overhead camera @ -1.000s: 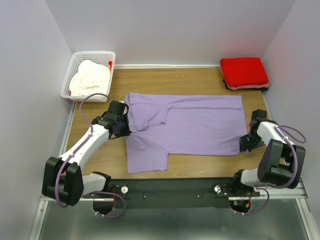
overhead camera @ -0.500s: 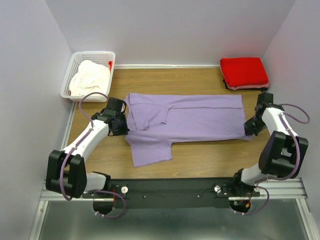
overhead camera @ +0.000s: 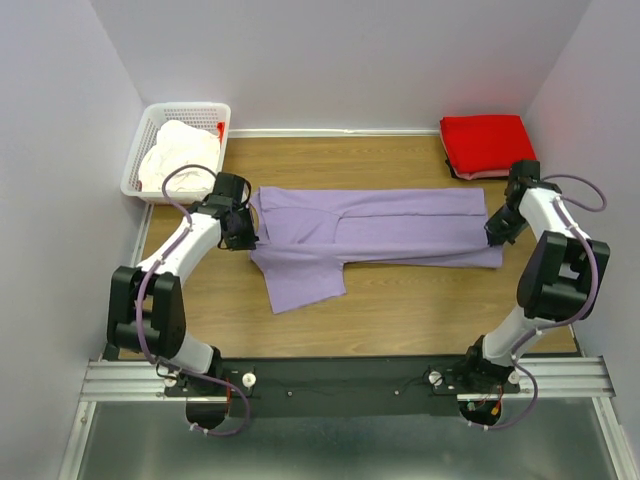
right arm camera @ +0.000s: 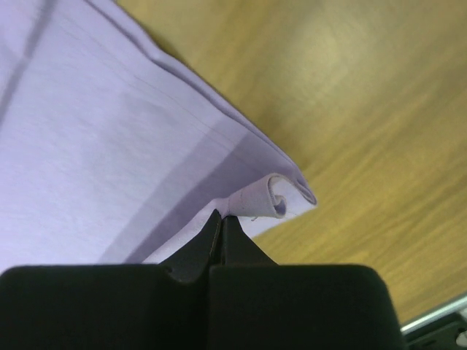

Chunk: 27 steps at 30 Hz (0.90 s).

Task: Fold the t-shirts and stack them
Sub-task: Fold the tshirt

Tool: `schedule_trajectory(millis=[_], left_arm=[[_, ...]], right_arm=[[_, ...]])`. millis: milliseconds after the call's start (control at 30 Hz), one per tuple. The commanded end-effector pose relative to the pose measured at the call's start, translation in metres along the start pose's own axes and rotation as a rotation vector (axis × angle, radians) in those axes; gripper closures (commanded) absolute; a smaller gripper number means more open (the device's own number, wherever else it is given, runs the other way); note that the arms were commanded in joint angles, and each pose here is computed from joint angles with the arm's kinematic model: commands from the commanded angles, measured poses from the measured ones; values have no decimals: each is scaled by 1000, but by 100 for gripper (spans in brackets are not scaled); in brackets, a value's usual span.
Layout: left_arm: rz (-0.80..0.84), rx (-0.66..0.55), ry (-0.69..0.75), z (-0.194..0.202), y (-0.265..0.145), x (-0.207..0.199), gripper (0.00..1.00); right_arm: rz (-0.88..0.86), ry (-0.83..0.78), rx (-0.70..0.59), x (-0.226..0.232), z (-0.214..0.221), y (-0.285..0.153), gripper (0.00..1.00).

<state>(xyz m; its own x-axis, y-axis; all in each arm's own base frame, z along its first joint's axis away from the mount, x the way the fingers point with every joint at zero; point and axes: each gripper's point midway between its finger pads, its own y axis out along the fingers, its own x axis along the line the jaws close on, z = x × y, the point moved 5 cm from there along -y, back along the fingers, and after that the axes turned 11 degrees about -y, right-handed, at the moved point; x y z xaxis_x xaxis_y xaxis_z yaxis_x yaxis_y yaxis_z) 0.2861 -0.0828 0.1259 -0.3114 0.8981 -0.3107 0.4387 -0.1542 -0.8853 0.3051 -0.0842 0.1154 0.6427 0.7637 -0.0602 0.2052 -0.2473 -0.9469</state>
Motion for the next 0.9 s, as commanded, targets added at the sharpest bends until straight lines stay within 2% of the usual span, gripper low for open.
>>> schedule_trajectory(millis=[0, 367, 700, 867], left_arm=[[-37, -36, 25, -21, 3, 3, 100], [-133, -52, 40, -44, 25, 9, 100], [-176, -133, 36, -71, 19, 3, 100], [-181, -114, 26, -67, 31, 5, 100]], right_arm=[[8, -52, -86, 12, -29, -1, 99], [51, -191, -100, 49, -40, 22, 99], [95, -195, -119, 51, -47, 34, 99], [93, -194, -118, 53, -47, 43, 99]])
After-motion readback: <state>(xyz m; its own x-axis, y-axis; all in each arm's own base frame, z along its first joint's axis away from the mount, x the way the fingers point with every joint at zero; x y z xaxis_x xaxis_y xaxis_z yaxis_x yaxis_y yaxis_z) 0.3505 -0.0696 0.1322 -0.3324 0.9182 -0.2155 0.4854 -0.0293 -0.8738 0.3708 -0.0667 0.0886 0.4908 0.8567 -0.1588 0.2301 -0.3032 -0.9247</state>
